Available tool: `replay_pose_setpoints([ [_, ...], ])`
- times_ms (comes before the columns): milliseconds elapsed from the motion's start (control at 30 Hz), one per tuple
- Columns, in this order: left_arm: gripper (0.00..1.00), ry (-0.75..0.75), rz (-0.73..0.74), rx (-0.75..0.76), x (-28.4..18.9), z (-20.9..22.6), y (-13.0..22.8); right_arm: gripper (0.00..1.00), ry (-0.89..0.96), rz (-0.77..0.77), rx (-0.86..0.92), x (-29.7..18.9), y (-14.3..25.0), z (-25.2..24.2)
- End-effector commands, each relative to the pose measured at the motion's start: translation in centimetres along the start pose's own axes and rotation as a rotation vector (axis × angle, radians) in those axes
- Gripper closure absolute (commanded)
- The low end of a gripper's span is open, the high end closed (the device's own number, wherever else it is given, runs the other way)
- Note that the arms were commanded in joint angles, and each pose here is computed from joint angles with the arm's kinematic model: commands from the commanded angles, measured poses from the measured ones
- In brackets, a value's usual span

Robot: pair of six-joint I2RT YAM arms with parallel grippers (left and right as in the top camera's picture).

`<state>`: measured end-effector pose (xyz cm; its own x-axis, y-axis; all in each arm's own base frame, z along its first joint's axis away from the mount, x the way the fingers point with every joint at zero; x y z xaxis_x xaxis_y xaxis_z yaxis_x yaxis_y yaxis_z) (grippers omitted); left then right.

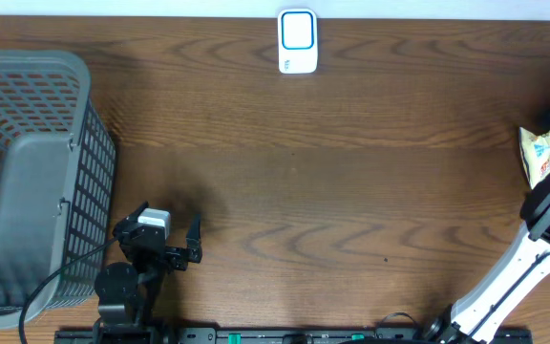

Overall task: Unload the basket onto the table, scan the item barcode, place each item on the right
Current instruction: 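Carry the snack bag to the right and release it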

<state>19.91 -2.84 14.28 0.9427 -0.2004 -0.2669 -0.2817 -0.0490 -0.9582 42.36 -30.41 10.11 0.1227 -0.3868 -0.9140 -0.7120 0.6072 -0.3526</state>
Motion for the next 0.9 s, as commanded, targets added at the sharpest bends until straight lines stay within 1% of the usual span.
replay_pose_setpoints([
  [0,0.02,-0.001,0.030,0.006,0.2,0.1,1.0,0.01,-0.148,-0.186,0.041,-9.2,-2.9,0.7],
  [133,0.02,-0.001,0.030,0.006,0.2,0.1,1.0,0.01,-0.205,-0.326,0.048,-16.3,-3.8,0.4],
  [233,0.02,-0.001,0.029,0.006,0.2,0.1,1.0,0.01,-0.263,-0.424,0.040,-22.1,-3.4,0.5],
  [367,0.02,-0.002,0.030,0.006,0.2,0.1,1.0,0.01,-0.436,-0.540,-0.018,-30.5,-1.2,2.1],
  [533,0.02,-0.001,0.029,0.006,0.2,0.1,1.0,0.01,-0.650,-0.652,-0.129,-39.8,3.7,4.2],
  [667,0.02,-0.001,0.030,0.006,0.2,0.1,1.0,0.01,-0.730,-0.707,-0.200,-44.8,8.1,4.3],
  [767,0.02,-0.001,0.029,0.006,0.2,0.1,1.0,0.01,-0.753,-0.693,-0.232,-46.5,11.2,3.4],
  [867,0.02,-0.001,0.030,0.006,0.2,0.1,1.0,0.01,-0.752,-0.675,-0.241,-47.2,13.4,2.0],
])
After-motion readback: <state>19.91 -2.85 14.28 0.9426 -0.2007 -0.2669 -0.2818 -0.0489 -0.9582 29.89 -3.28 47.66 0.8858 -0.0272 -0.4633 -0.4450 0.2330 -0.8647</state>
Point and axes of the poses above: each gripper's point midway between its finger pads, its own x axis out along the fingers, its own z axis along the line the jaws close on, y = z × x, the point moved 3 cm from there along -x, back along the fingers, and after that the axes turned 4 degrees about -x, right-handed, at the moved point
